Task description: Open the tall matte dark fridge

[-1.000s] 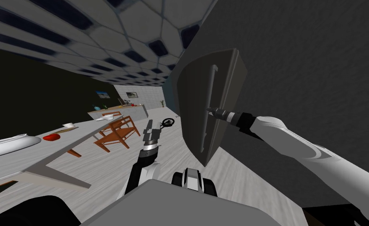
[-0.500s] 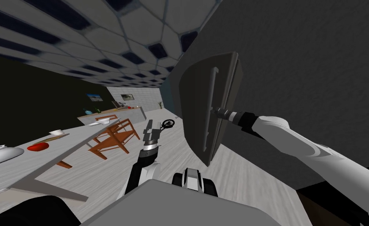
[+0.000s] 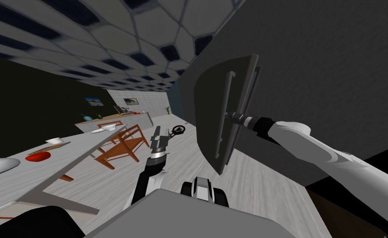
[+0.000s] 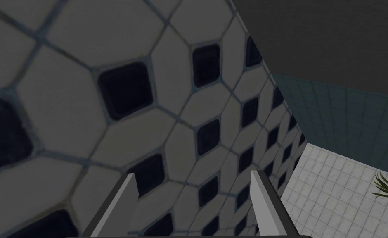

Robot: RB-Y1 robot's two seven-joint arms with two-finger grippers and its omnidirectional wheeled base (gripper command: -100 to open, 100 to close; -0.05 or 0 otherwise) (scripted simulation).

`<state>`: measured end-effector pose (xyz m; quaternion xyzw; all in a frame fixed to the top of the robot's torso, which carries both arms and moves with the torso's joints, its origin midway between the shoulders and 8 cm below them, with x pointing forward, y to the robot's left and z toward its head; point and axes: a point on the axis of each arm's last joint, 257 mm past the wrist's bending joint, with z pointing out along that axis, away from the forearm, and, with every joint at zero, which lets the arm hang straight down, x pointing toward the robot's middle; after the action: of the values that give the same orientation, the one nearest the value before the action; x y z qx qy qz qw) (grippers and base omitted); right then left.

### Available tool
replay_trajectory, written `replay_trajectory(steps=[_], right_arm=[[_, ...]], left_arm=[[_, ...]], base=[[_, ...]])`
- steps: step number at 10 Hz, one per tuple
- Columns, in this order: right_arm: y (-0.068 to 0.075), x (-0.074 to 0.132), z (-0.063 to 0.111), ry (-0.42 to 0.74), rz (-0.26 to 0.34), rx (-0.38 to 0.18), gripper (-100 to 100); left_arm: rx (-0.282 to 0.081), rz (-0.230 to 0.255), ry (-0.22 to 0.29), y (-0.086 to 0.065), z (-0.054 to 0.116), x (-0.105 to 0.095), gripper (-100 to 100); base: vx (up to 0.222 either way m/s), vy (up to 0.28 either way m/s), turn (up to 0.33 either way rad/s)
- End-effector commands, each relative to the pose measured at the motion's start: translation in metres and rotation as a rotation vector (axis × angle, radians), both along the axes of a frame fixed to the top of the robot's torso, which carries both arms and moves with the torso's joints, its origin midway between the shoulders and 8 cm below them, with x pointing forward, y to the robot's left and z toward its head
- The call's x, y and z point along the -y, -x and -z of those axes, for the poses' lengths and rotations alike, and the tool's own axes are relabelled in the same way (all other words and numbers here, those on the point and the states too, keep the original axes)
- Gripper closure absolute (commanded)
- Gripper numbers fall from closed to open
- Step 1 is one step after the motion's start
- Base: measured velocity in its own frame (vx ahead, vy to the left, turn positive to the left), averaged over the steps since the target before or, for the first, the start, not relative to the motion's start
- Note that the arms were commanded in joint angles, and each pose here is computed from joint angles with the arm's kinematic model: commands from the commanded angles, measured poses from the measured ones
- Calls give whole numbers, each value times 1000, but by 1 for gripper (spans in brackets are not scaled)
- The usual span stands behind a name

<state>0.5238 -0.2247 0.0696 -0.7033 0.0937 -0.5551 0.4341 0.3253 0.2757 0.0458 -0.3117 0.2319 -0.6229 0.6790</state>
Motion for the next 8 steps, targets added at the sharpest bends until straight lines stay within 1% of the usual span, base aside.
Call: replay_trajectory(steps=[1, 2, 3, 4, 5, 6, 8], right_arm=[[-10, 15, -5, -4, 39, 12, 100], [-15, 26, -6, -4, 64, 12, 100], [-15, 26, -6, -4, 64, 12, 100], [-19, 37, -7, -5, 89, 12, 100], [-16, 30, 1, -2, 77, 1, 100], [-20, 35, -6, -26, 79, -17, -100], [-24, 40, -20, -55, 79, -33, -100]], left_arm=[[0, 0, 0, 0, 0, 0, 0], [0, 0, 0, 0, 0, 0, 0], [0, 0, 0, 0, 0, 0, 0], [0, 0, 0, 0, 0, 0, 0], [0, 0, 0, 0, 0, 0, 0], [0, 0, 0, 0, 0, 0, 0], [0, 0, -1, 0, 0, 0, 0]], base=[[-90, 322, -85], [-115, 396, -127], [-92, 294, -76], [-88, 279, -54], [-50, 144, -36], [-11, 37, 18], [13, 7, 21]])
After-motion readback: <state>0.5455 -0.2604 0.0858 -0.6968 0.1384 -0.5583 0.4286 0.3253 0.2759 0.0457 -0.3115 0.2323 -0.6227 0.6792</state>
